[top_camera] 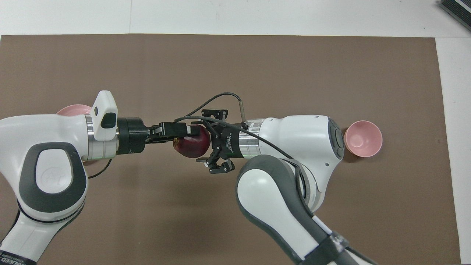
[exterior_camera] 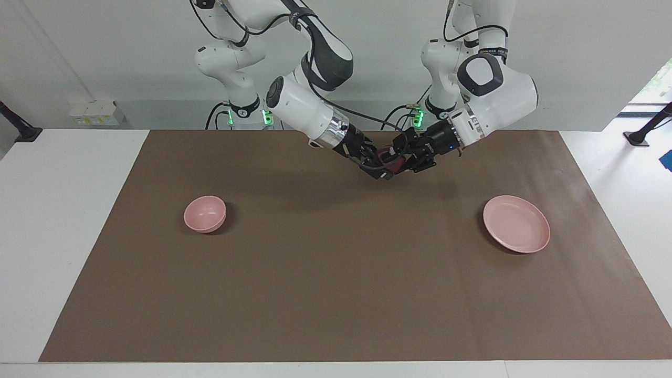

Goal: Move apple from plate to bowl
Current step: 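Close the right gripper on the apple held by the left gripper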

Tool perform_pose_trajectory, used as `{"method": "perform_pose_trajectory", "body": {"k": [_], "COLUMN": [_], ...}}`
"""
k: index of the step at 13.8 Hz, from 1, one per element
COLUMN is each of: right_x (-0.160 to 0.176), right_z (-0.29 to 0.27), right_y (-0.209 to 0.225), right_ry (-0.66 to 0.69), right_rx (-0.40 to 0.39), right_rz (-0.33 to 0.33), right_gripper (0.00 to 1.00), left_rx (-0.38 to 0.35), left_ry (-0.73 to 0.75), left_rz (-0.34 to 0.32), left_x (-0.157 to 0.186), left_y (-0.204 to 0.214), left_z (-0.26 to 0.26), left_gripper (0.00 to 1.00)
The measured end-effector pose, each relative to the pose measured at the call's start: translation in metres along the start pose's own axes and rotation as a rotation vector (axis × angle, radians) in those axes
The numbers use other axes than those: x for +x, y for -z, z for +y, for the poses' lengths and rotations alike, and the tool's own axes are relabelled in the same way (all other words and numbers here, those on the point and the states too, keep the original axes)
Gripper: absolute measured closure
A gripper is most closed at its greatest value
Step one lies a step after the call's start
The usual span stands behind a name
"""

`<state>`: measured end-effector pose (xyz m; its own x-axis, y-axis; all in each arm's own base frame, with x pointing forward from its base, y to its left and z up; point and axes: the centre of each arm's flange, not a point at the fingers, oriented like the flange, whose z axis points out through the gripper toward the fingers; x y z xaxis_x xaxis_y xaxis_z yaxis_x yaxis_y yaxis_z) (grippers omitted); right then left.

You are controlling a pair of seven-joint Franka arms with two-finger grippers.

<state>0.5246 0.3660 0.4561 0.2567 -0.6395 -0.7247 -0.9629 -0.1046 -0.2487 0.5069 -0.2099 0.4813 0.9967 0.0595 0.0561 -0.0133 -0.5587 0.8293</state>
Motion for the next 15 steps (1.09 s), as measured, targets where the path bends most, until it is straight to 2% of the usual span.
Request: {"method": "perform_pose_trajectory", "body": {"k": [1,6,7,9,11,15], "right_x": [-0.0001,-0.0006,-0.0006,0.0012,0.0039,0.0022], "right_z": [0.0002,0.0005,0.0009,0.0001,-0.0017,-0.0023], "right_y": [-0.0003,-0.0010,-0.0019,-0.0015,0.0009,0.0016], "right_ry": [0.000,0.001,0.001,0.002,0.030,0.190], "right_rx": [-0.001,-0.002,-0.004,-0.003,-0.007,-0.047], "right_rz": [0.000,-0.001,0.000,0.004,0.033,0.160], "right_gripper": [0.22,0.22,0.22,0.29,0.29,0.29], "left_rx": [0.000,0.013,0.028,0.057,0.092,0.207], "left_ry": [0.001,0.005,-0.003,-0.017,-0.026,-0.081], "left_rz": [0.000,0.000,0.003,0.019,0.038,0.013], "left_x": [0.0000,0.0008,0.0024,0.0060,0.0090,0.0095], "left_y": [0.0001,0.0008,0.0027,0.0066,0.0082,0.0061], "left_z": [0.0000,0.0018,0.0037,0.0055,0.0028,-0.0034], "left_gripper": [0.37,0.34,0.20,0.00,0.00,0.00]}}
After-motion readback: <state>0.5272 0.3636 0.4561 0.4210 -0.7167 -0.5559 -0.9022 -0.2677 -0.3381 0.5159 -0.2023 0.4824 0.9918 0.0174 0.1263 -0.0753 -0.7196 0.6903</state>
